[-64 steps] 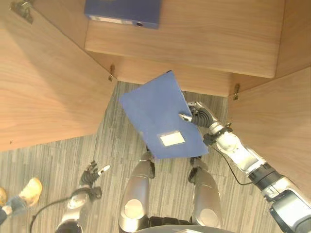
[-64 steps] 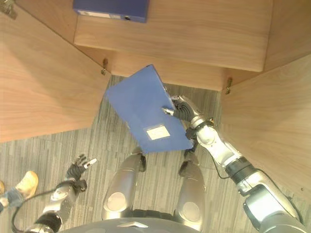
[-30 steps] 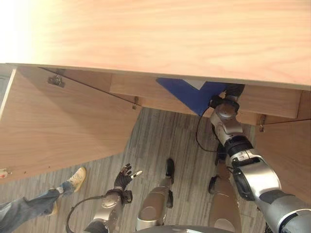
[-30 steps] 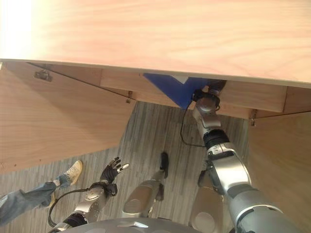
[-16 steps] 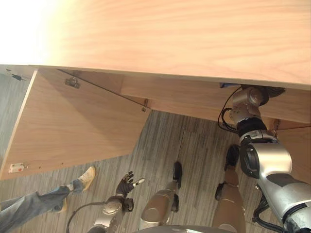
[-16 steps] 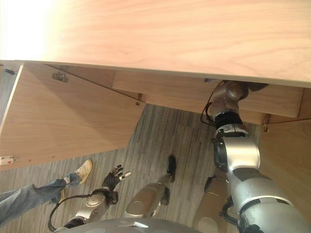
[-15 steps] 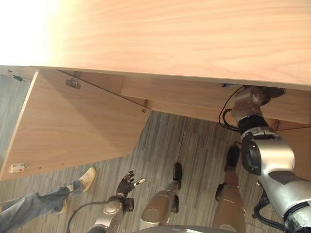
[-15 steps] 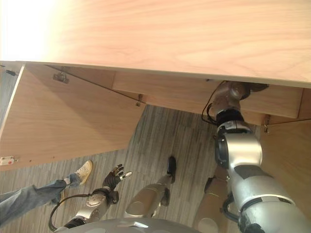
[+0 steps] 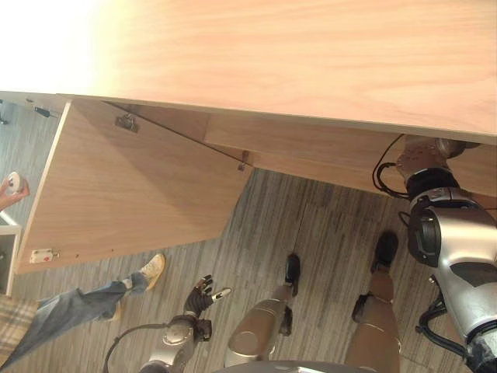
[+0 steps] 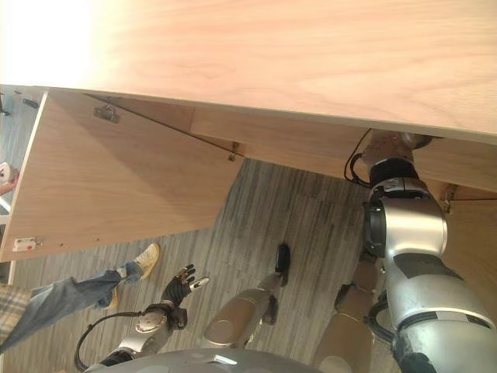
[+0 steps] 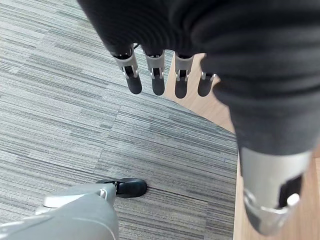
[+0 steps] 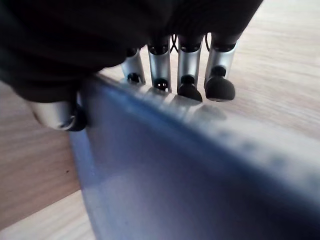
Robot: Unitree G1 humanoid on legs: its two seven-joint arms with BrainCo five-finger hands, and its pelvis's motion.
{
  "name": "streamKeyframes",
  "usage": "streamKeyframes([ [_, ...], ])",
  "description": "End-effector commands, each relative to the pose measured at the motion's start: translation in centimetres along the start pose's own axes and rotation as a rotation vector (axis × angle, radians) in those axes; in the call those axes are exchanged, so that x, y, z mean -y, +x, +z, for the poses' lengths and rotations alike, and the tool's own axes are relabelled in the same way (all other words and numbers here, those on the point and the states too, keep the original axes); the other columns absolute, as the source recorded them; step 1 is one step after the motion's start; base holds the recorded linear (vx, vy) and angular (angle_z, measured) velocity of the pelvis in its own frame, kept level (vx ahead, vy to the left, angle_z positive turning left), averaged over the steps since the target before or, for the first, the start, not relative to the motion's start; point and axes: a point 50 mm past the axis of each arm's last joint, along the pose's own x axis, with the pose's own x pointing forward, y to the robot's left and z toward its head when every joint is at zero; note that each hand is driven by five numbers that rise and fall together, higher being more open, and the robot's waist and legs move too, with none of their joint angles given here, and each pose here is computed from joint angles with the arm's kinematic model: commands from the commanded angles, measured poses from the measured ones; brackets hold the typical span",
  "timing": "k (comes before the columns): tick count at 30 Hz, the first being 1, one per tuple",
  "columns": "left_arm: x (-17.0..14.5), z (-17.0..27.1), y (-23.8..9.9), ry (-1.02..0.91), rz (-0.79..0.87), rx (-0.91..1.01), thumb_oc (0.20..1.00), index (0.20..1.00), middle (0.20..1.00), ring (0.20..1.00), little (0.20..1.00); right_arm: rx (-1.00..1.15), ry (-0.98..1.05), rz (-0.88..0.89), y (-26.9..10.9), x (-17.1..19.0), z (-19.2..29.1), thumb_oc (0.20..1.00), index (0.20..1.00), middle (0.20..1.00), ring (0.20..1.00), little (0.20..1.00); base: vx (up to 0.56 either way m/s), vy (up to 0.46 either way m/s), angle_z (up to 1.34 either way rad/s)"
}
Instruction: Put the empty folder in the office cabinet
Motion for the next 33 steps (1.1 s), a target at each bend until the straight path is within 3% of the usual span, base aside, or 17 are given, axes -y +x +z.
streamKeyframes([
  [1, -0.5, 0.8, 0.1, 0.116, -0.022, 0.002, 1.000, 1.000, 1.000, 1.000, 1.000, 0.198, -0.027, 0.167, -0.3, -4.2, 5.4, 0.200, 0.200, 0.200, 0.200, 0.200, 0.00, 0.000, 0.00],
  [6, -1.1, 1.6, 0.3, 0.114, -0.002, 0.019, 1.000, 1.000, 1.000, 1.000, 1.000, 0.218, -0.179, 0.229, -0.6, -5.5, 5.6, 0.200, 0.200, 0.200, 0.200, 0.200, 0.02, -0.049, -0.07],
  [15, -2.3, 1.6, 0.0, 0.084, 0.051, 0.013, 1.000, 1.000, 1.000, 1.000, 1.000, 0.133, -0.256, 0.352, -2.1, -7.0, 3.1, 0.200, 0.200, 0.200, 0.200, 0.200, 0.01, -0.009, 0.00],
  [16, -2.4, 1.6, 0.0, 0.082, 0.056, 0.012, 1.000, 1.000, 1.000, 1.000, 1.000, 0.124, -0.254, 0.358, -2.3, -7.1, 2.8, 0.501, 0.501, 0.501, 0.501, 0.501, 0.00, 0.000, 0.00],
  [17, -2.6, 1.6, 0.0, 0.083, 0.066, 0.009, 1.000, 1.000, 1.000, 1.000, 1.000, 0.108, -0.264, 0.370, -2.4, -7.1, 2.4, 1.000, 1.000, 1.000, 1.000, 1.000, 0.00, 0.000, 0.00],
  [33, -4.9, 1.4, -0.6, 0.083, 0.149, -0.029, 1.000, 1.000, 1.000, 1.000, 1.000, -0.062, -0.361, 0.368, -2.1, -5.5, -0.6, 1.000, 1.000, 1.000, 1.000, 1.000, -0.01, 0.001, -0.01],
])
